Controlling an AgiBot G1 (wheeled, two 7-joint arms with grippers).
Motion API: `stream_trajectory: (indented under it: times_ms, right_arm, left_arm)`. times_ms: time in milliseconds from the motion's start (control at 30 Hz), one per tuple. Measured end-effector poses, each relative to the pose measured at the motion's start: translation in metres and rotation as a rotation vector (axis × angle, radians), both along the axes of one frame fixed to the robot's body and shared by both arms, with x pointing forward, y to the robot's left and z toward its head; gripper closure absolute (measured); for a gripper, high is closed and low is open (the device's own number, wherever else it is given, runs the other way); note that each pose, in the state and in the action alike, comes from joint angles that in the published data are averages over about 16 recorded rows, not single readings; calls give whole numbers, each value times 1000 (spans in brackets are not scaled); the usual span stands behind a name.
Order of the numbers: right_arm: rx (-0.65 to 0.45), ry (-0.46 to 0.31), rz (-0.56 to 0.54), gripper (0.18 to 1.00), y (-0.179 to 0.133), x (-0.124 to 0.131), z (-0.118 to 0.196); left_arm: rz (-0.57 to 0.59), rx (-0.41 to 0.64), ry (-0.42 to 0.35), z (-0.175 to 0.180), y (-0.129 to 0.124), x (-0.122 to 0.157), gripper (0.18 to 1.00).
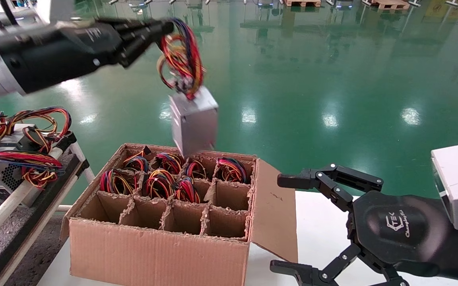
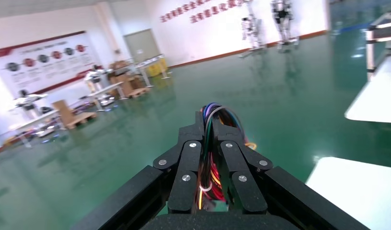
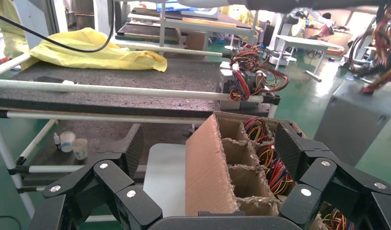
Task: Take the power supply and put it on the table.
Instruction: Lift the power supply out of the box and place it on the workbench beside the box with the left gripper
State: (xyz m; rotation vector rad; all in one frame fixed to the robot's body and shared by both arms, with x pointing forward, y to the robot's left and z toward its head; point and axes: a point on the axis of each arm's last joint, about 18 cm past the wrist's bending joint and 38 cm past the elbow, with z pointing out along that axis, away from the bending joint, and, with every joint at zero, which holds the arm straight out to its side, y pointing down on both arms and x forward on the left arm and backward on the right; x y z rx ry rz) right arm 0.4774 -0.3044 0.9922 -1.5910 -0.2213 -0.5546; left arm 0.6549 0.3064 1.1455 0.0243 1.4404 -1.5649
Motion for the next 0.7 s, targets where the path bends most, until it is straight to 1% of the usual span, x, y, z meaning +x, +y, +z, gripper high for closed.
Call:
stream_trajectory:
  times_ms: [167, 367, 533, 700]
  right_arm:
    - [0, 0, 0, 178, 0, 0, 0]
    - [0, 0, 0, 178, 0, 0, 0]
    - [0, 0, 0, 178, 0, 0, 0]
    - [0, 0, 0, 178, 0, 0, 0]
  left_arm:
    - [132, -63, -29, 26, 26, 6, 982]
    - [313, -144, -64, 56, 66, 9, 982]
    - [443, -203, -90, 76, 102, 4, 983]
    - [558, -230, -117, 90, 136, -7, 983]
